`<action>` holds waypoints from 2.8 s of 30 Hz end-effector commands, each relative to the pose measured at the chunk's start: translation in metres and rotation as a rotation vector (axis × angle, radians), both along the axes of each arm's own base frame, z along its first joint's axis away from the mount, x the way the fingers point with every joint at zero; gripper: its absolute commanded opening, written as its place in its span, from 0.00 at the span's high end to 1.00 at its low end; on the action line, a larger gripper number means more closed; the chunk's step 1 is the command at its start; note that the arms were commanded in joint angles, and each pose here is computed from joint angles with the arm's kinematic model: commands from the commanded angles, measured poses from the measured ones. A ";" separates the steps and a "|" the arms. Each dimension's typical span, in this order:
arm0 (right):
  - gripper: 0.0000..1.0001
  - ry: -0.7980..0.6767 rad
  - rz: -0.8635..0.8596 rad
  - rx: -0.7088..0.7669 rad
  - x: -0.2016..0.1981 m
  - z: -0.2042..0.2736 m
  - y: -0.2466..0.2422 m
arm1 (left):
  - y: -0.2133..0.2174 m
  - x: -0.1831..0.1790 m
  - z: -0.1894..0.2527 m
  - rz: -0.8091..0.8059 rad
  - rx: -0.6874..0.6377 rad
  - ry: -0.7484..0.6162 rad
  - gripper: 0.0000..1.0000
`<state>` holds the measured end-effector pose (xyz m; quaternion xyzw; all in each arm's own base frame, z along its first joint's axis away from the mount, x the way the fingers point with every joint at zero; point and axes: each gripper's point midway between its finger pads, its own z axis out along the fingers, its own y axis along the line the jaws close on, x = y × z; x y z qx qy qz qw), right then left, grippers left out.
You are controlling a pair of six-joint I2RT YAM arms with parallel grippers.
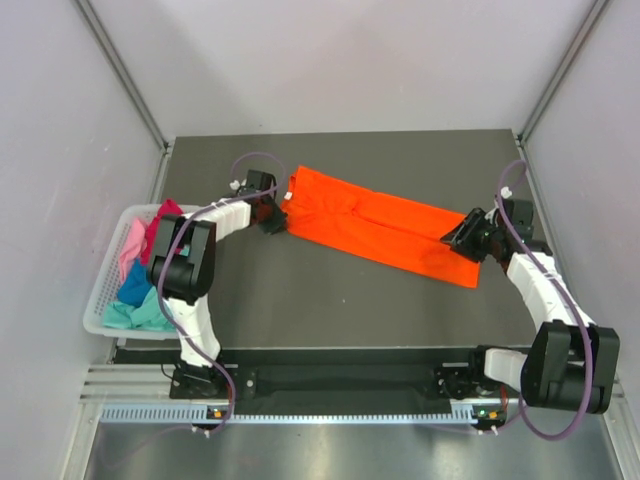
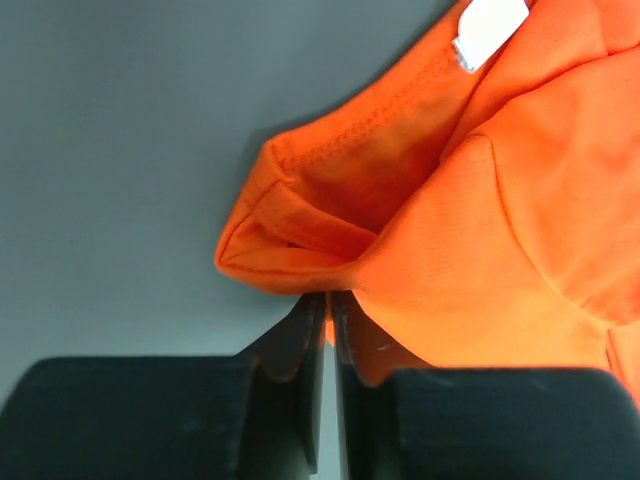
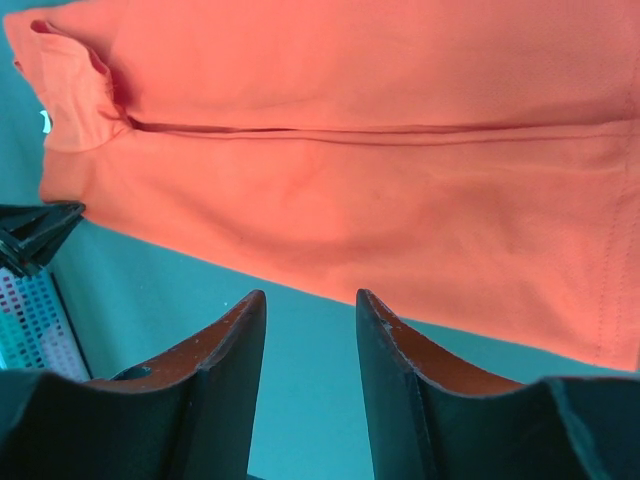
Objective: Fold and stack the t-shirts
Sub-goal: Fold the tshirt
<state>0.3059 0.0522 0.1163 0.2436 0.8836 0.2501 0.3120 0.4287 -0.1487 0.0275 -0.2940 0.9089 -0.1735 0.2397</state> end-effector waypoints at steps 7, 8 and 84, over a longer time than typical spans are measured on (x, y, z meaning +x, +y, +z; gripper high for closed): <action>0.57 -0.077 0.010 -0.017 0.025 0.019 0.004 | 0.017 0.070 -0.004 0.030 0.133 -0.086 1.00; 0.58 -0.075 0.017 -0.026 0.026 0.018 0.004 | 0.017 0.090 0.012 0.039 0.125 -0.140 1.00; 0.60 -0.176 -0.068 -0.232 -0.048 0.104 -0.023 | -0.351 -0.196 -0.010 -0.135 -0.383 -0.023 0.67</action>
